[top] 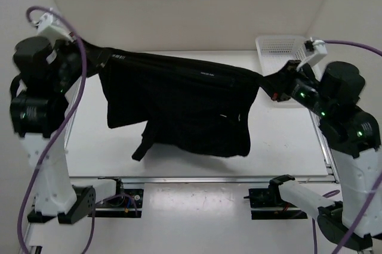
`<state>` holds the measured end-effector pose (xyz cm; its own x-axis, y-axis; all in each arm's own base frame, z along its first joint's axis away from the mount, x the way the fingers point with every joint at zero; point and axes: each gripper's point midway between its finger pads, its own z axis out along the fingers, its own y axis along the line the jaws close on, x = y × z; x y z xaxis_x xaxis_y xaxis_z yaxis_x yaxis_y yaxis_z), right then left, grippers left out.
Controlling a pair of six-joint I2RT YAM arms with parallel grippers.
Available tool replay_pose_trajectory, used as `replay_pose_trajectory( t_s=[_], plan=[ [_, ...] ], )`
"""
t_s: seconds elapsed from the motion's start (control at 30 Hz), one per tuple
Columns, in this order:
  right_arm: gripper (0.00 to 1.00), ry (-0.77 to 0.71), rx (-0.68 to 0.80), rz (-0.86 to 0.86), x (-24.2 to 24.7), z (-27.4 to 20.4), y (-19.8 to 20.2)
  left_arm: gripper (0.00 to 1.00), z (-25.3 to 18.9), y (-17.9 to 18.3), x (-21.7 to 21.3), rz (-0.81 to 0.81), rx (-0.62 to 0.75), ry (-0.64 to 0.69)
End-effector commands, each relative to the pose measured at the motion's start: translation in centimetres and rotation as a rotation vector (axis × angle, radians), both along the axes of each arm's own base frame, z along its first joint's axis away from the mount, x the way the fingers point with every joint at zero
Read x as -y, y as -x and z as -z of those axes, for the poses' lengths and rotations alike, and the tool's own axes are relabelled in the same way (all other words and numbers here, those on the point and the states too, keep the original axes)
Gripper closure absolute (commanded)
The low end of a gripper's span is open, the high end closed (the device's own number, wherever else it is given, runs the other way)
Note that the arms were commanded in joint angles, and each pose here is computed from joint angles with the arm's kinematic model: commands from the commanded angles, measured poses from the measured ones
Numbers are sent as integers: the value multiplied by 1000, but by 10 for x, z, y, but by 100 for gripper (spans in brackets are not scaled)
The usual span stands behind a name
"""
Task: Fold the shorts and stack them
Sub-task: Flatten the shorts out
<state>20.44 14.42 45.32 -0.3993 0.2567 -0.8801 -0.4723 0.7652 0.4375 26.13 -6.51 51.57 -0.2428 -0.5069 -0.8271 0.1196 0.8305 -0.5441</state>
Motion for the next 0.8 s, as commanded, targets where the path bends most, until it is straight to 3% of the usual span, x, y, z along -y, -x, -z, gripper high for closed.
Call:
replay_pose_trajectory(
  t_s=[0.0,0.17,0.2,0.23,0.27,0.3,0.33,0.37,0.4,0.43,0.5,0.53,0.57,0.6,0.67,0.7,0.73,0.77],
  plan=[
    [100,184,-125,224,27,57,-63,90,72,-89,-21,-89,-219,-88],
    [100,301,-232,285,14,135,-163,90,135,-180,-14,-88,-334,-139],
    [100,311,-253,318,20,149,-182,87,177,-213,-17,-116,-421,-181],
    [100,311,-247,344,22,154,-203,76,191,-230,-18,-120,-444,-196],
    [95,337,-344,364,25,194,-230,61,174,-250,-17,-121,-384,-197],
    [65,308,-322,384,25,178,-250,19,231,-267,-16,-108,-534,-216],
    [54,328,-397,381,23,207,-268,11,240,-273,-14,-97,-564,-215],
    [48,340,-434,369,21,213,-268,7,218,-279,-12,-92,-512,-205],
    [37,324,-428,376,19,205,-273,1,231,-277,-3,-56,-553,-201],
    [31,316,-421,369,18,200,-271,1,231,-275,-3,-50,-556,-211],
    [31,316,-441,361,14,206,-261,1,255,-261,-4,-40,-616,-227],
    [31,316,-462,356,13,211,-246,3,224,-241,-4,-37,-553,-217],
    [33,305,-485,339,11,217,-235,10,220,-235,2,-23,-522,-212],
    [35,292,-497,326,10,222,-226,17,260,-213,5,2,-622,-235],
    [41,288,-565,292,6,249,-184,36,255,-172,8,10,-636,-230],
    [47,280,-573,297,8,257,-174,48,295,-147,16,45,-738,-228],
    [54,245,-562,257,2,252,-153,62,291,-128,23,77,-721,-219],
    [59,258,-655,253,7,287,-127,65,305,-113,30,97,-752,-214]
  ],
)
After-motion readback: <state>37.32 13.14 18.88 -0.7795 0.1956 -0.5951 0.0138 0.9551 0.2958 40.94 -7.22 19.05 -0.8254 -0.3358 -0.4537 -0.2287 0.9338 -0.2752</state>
